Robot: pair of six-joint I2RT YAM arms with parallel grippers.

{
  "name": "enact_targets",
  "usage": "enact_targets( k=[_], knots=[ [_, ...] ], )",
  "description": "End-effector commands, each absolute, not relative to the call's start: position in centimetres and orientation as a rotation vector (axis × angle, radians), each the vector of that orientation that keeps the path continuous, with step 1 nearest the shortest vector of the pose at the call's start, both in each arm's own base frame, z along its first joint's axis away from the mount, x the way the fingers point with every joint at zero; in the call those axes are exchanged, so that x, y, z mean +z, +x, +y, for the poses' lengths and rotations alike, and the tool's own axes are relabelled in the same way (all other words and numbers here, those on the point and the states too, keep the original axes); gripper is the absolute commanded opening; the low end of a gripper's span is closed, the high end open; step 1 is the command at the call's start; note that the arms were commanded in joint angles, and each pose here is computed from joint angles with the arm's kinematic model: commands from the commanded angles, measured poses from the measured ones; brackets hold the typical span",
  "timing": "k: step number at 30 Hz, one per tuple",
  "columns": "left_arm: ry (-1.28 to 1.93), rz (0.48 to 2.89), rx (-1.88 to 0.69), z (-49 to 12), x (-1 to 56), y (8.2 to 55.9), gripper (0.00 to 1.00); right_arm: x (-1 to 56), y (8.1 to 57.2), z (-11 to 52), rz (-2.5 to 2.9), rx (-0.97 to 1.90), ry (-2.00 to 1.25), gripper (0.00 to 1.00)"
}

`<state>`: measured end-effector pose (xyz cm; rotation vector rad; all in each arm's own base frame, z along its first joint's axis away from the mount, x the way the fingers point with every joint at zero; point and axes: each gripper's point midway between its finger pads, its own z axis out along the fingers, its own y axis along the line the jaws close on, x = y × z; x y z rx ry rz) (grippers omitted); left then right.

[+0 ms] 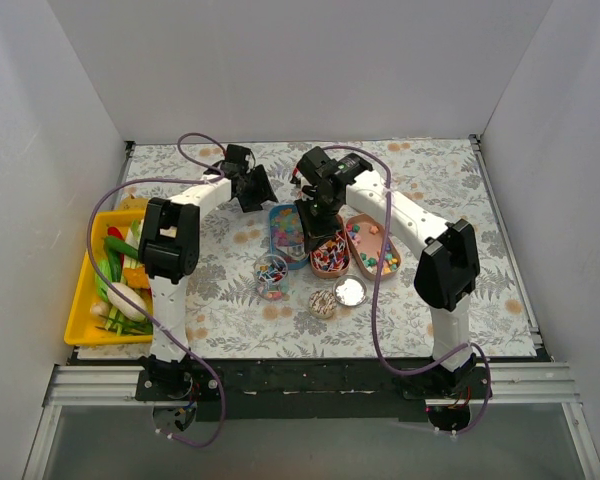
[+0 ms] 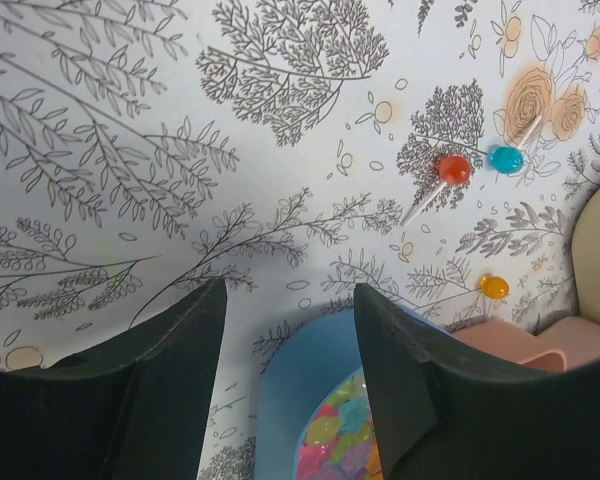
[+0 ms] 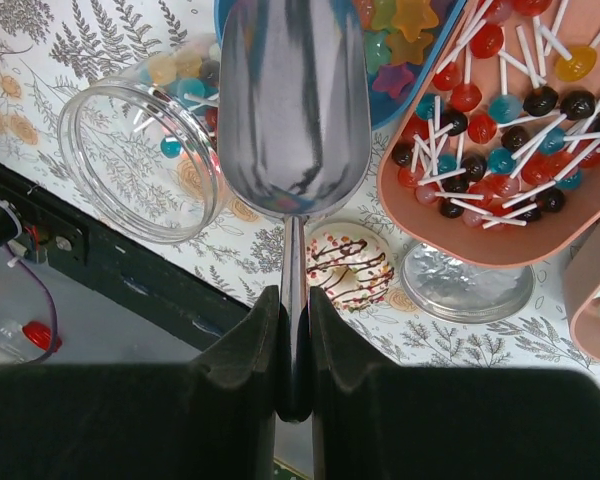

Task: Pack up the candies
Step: Scoop the fake candies from the storage box.

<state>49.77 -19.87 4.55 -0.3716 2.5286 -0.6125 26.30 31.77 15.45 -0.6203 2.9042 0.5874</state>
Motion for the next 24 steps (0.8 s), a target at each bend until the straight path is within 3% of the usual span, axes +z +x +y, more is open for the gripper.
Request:
enact_targets(
  k=[1,10,18,24],
  knots=[
    [-0.335,2.488,-0.523,-19.8,5.9,51.3,0.53,17.2,25.7,31.3,2.917,0.608,-0.678,0.01],
    [-0.292,2.535,-0.497,-20.6,3.7,50.8,0.51,14.8,26.6,32.0,2.959,0.598,-0.680,0.01],
    [-0.276,2.596,-0.540,-21.3,2.3,49.2,0.38,12.2,29.0,33.2,2.932,0.548,-0.640,0.01],
    [-0.296,2.613,-0.579,-21.7,2.3,48.6,0.35,10.1,30.4,33.3,2.875,0.435,-0.637,0.01]
  ],
)
